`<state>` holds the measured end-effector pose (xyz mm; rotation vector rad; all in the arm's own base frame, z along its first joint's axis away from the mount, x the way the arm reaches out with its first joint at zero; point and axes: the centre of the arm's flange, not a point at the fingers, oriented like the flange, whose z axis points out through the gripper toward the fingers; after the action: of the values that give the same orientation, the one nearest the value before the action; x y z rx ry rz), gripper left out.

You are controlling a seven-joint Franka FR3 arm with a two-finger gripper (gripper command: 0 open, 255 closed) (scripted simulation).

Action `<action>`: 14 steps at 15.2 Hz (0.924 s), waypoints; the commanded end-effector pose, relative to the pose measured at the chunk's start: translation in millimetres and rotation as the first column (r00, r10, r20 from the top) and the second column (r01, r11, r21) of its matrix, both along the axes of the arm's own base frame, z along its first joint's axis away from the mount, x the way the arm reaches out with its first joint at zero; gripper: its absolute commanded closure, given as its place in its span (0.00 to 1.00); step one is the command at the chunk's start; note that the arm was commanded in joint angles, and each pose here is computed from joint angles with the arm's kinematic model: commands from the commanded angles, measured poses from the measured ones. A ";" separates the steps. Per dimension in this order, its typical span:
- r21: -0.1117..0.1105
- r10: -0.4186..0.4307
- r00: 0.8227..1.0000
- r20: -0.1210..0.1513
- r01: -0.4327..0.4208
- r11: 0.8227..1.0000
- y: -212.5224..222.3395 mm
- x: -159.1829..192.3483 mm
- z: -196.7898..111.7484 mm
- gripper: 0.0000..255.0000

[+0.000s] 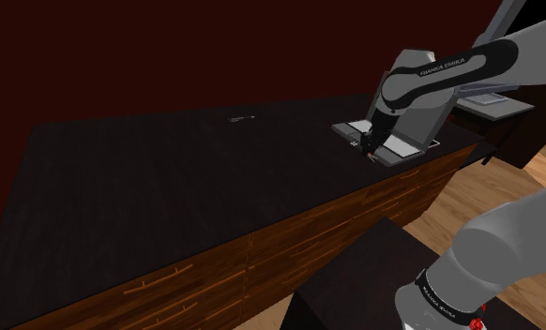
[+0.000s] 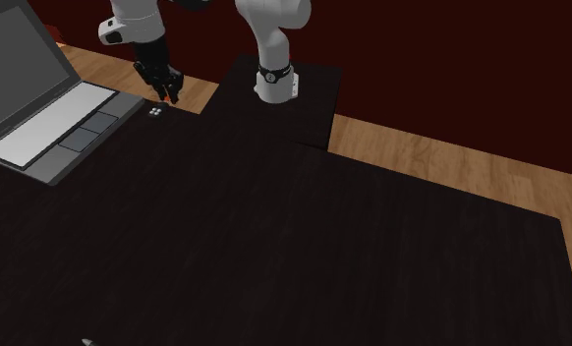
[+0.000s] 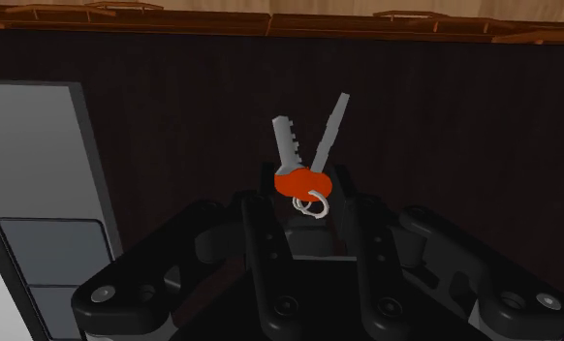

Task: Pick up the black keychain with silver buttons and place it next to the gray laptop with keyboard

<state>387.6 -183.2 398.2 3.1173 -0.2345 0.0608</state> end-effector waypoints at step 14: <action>0.000 0.000 1.000 0.001 0.000 1.000 0.4 0.9 -70.3 1.00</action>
<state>388.5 -182.9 329.3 3.1174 -0.2343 0.0607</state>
